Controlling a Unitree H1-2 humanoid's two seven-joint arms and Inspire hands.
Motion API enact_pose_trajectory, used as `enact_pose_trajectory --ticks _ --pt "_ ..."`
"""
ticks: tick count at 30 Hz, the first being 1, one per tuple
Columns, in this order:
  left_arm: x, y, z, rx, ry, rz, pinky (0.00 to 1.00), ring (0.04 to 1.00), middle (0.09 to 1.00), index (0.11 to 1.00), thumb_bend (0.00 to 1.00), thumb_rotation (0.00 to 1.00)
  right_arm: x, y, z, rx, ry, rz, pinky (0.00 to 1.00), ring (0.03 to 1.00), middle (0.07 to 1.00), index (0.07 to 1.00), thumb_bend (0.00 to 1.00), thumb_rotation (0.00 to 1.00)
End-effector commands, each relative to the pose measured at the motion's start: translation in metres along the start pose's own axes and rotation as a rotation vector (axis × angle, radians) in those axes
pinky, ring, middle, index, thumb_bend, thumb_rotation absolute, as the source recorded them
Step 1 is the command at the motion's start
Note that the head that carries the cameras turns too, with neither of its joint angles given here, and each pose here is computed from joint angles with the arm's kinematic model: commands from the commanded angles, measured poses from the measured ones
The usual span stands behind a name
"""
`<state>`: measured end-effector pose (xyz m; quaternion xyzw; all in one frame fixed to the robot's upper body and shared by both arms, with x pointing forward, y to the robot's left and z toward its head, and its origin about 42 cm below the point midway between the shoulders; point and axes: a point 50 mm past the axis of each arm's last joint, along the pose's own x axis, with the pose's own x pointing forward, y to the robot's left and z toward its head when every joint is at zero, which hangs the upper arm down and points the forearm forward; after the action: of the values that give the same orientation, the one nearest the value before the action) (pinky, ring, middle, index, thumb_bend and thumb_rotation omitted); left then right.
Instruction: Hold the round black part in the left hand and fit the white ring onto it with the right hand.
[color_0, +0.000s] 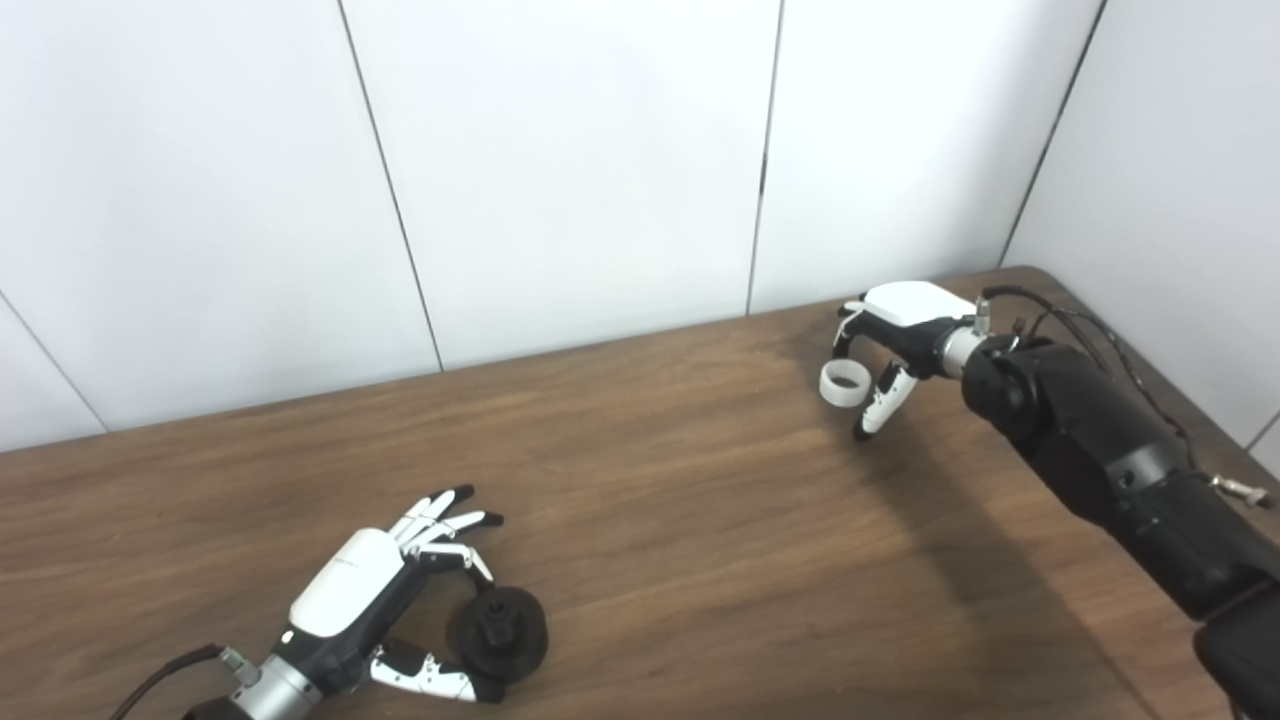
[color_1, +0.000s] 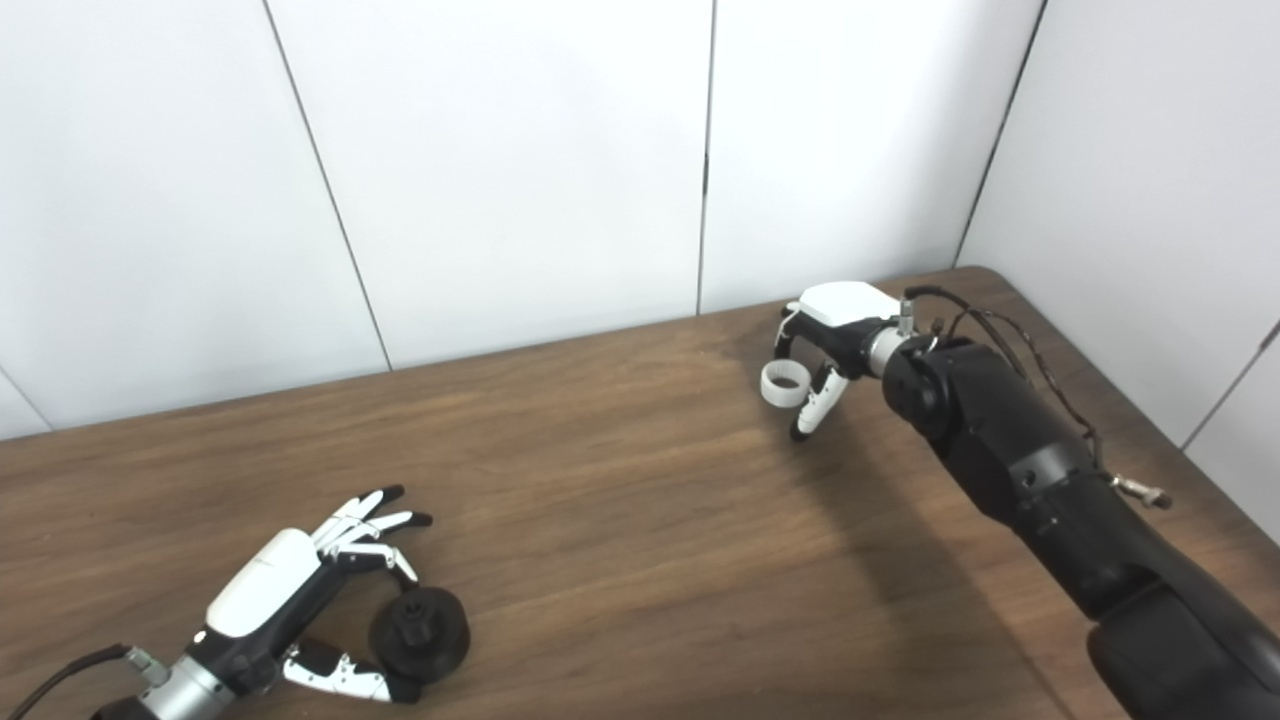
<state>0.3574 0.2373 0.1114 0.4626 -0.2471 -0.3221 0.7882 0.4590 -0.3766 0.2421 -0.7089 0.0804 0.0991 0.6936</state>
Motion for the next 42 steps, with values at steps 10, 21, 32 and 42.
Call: enact_pose_trajectory --ticks 10,21,32,42 --pt "-0.026 -0.034 0.003 -0.016 0.037 -0.162 1.00 1.000 0.874 0.481 0.52 0.06 0.001 -0.032 -0.007 -0.018 0.018 -0.083 1.00 1.000 0.950 0.692 0.87 0.28" --pt "-0.027 -0.033 0.003 -0.015 0.039 -0.165 1.00 1.000 0.872 0.481 0.52 0.06 0.001 -0.030 -0.005 -0.008 0.012 -0.096 1.00 1.000 0.946 0.688 0.85 0.27" --pt "-0.027 -0.035 0.005 -0.016 0.036 -0.164 1.00 1.000 0.874 0.481 0.52 0.06 0.003 -0.029 -0.003 0.012 -0.012 -0.118 1.00 1.000 0.918 0.644 0.81 0.23" --pt "-0.029 -0.034 0.007 -0.018 0.031 -0.167 1.00 1.000 0.873 0.481 0.52 0.06 0.007 -0.027 -0.002 0.030 -0.018 -0.125 1.00 1.000 0.897 0.503 0.56 0.15"
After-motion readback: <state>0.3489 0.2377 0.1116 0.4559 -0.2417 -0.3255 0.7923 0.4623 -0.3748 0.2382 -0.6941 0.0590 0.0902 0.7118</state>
